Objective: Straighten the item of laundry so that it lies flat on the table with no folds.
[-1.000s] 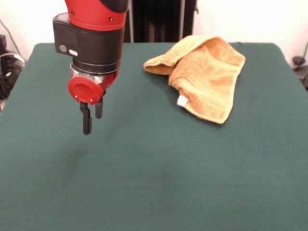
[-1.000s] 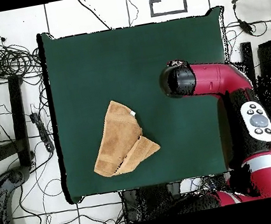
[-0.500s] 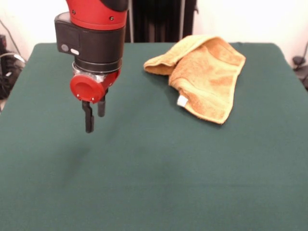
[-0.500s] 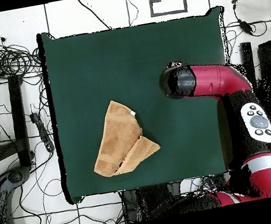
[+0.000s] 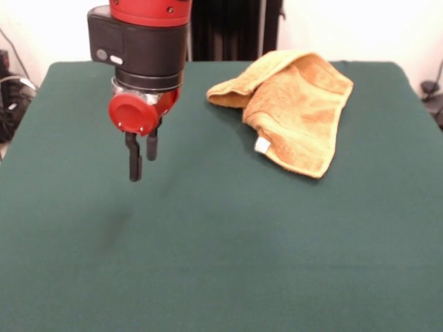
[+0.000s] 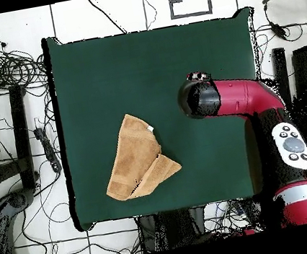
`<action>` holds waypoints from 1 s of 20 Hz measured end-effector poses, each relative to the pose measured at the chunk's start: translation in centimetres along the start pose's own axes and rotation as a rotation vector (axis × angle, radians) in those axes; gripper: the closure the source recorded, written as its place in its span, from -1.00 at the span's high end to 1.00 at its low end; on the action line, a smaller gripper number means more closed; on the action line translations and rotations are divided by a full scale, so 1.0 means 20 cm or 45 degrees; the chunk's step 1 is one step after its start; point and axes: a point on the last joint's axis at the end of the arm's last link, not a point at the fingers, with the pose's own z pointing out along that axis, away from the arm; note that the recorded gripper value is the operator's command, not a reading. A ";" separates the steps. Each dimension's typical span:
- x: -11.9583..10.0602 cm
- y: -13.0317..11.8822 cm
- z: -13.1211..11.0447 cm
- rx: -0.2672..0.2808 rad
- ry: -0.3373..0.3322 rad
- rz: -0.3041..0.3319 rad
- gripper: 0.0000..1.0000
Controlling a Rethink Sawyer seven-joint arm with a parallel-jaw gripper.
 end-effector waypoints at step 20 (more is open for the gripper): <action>-0.15 0.15 -0.07 -0.042 0.001 0.363 1.00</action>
